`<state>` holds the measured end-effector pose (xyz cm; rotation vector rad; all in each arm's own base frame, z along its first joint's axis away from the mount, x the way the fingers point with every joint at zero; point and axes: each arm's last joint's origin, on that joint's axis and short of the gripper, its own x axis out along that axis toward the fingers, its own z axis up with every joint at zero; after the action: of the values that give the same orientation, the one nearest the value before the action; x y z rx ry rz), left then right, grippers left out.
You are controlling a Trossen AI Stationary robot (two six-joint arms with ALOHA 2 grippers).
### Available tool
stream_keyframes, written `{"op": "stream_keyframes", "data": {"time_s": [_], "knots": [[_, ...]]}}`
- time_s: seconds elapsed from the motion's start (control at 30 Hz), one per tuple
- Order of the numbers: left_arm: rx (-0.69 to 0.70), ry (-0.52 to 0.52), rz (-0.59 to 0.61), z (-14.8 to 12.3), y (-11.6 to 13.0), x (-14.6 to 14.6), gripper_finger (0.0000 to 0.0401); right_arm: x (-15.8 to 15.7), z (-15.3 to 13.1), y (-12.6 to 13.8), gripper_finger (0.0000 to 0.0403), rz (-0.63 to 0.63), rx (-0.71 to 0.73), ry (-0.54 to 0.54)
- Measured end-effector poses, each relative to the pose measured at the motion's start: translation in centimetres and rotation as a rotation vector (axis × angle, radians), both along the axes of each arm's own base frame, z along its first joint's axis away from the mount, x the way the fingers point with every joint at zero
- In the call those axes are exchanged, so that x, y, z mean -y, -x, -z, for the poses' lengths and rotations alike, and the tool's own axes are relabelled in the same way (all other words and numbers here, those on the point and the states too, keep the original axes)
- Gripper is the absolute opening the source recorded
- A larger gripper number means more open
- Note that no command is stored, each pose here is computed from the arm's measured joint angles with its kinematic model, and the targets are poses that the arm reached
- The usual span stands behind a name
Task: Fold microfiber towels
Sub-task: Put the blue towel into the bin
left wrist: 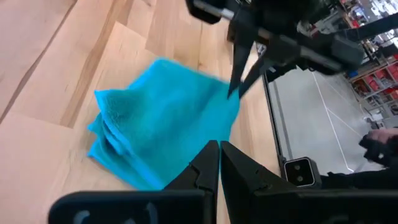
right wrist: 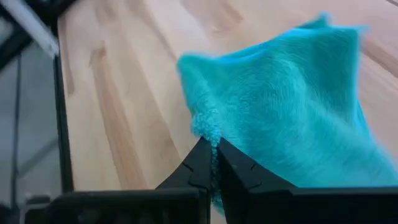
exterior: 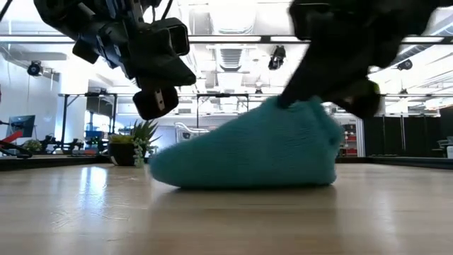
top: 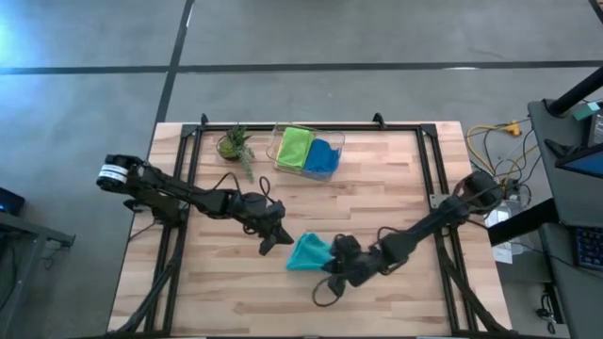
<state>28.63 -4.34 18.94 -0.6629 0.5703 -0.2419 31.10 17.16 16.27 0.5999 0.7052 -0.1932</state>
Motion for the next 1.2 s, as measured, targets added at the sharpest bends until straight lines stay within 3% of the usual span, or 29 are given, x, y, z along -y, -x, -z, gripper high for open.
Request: {"op": "stream_keyframes", "data": {"time_s": [0.3,0.53,0.73,0.87,0.93,1.07,1.2], "knots": [[0.022,-0.024,0.014,-0.1,0.0,0.0,0.0,0.2,2.1,3.5,0.0009,0.28,0.026,-0.106],[0.051,-0.062,0.026,0.3,-1.9,-0.1,0.0,0.1,1.8,3.4,0.0009,0.245,0.069,-0.099],[0.035,-0.05,0.064,2.2,-7.8,0.7,0.0,0.1,1.9,3.4,0.0009,0.215,0.051,-0.096],[-0.093,-0.084,0.099,4.4,-10.4,1.1,0.0,0.1,1.8,3.4,0.0009,0.202,0.05,-0.092],[-0.204,-0.133,0.142,5.3,-10.5,1.2,0.0,0.1,1.5,3.4,0.0009,0.195,0.061,-0.092],[-0.283,-0.228,0.177,6.0,-10.3,1.3,0.0,0.1,0.4,3.5,0.0009,0.174,0.096,-0.094],[-0.216,-0.248,0.146,2.7,-9.4,0.6,0.0,0.8,-1.3,3.6,0.0009,0.16,0.137,-0.089]]}}
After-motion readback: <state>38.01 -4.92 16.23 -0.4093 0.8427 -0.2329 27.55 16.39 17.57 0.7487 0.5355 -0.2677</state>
